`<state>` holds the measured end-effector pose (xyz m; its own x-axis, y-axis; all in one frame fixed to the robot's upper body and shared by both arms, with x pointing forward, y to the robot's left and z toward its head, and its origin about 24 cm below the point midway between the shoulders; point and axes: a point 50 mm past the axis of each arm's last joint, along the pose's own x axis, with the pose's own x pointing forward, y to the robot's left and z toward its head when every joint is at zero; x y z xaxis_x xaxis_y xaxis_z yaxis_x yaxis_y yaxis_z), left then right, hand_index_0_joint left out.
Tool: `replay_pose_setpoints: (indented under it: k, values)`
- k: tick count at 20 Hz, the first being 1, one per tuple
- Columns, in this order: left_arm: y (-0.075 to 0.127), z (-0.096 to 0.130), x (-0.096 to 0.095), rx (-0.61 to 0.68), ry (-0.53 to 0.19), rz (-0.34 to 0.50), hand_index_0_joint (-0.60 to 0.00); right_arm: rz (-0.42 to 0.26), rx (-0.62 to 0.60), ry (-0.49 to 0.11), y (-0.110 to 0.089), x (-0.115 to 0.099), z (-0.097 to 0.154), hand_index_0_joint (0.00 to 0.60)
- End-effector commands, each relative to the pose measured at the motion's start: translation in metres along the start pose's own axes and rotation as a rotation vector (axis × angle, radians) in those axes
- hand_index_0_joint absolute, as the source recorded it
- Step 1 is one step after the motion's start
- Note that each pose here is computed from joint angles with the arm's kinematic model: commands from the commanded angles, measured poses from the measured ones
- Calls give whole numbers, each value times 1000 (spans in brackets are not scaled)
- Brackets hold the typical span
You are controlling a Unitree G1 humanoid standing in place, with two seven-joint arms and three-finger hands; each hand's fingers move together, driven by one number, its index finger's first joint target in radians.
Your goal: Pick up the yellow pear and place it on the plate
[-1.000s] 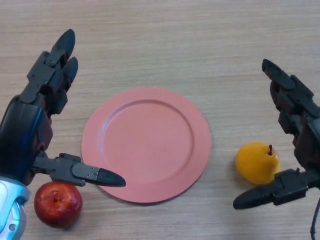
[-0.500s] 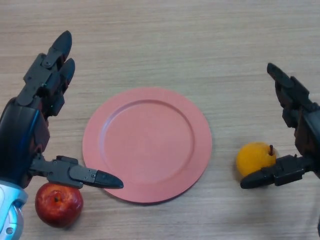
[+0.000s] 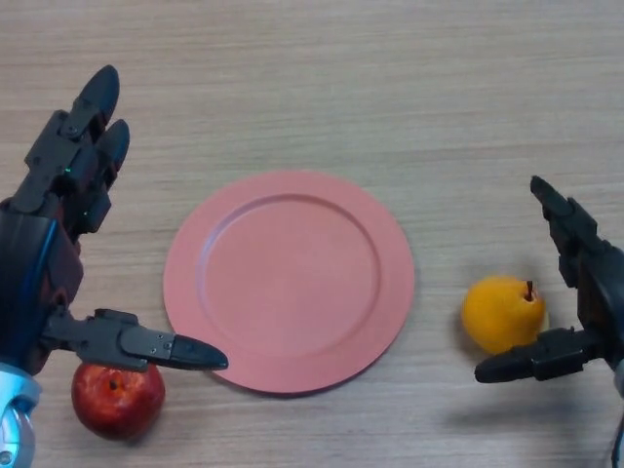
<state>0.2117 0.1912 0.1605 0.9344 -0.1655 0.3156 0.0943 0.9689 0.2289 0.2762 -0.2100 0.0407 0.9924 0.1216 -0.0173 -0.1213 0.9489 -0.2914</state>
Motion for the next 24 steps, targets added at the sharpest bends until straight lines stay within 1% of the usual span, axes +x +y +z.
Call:
replay_pose_setpoints:
  k: [1, 5, 6, 7, 8, 9, 10, 11, 12, 14, 18, 20, 21, 22, 23, 24]
  values:
    - [11, 33, -4, 66, -208, 56, 0, -104, -81, -219, -18, 7, 30, 0]
    - [12, 33, -4, 60, -214, 68, 0, -138, -126, -191, -17, 14, 20, 0]
    - [12, 33, -4, 60, -214, 68, 0, -138, -129, -189, -17, 14, 19, 99]
    - [12, 33, -4, 59, -215, 69, 0, -139, -136, -182, -17, 14, 17, 250]
    - [12, 33, -4, 59, -216, 70, 0, -139, -141, -162, -16, 13, 14, 350]
    - [11, 33, -4, 58, -214, 71, 0, -152, -150, -129, -16, 12, 9, 500]
    - [12, 33, -5, 56, -210, 74, 0, -169, -142, -106, -17, 11, 7, 582]
    - [12, 33, -6, 58, -208, 77, 0, -166, -154, -101, -16, 10, 7, 600]
    - [12, 33, -6, 62, -209, 79, 0, -158, -147, -100, -15, 9, 8, 600]
    - [11, 31, -7, 68, -207, 83, 0, -132, -86, -86, -13, 7, 11, 600]
    - [12, 32, -9, 74, -208, 88, 0, -112, 17, -104, -9, 4, 30, 600]
    - [12, 33, -10, 79, -214, 91, 0, -80, 58, -122, -2, 2, 47, 600]
    - [12, 33, -11, 80, -210, 90, 0, -65, 20, -174, 4, 2, 59, 600]
    - [12, 33, -11, 78, -210, 89, 0, -43, 41, -181, 9, 2, 65, 600]
    - [12, 34, -11, 75, -212, 91, 0, -9, 54, -192, 19, 2, 76, 600]
    - [12, 34, -12, 74, -212, 92, 0, 6, 57, -199, 25, 4, 81, 600]
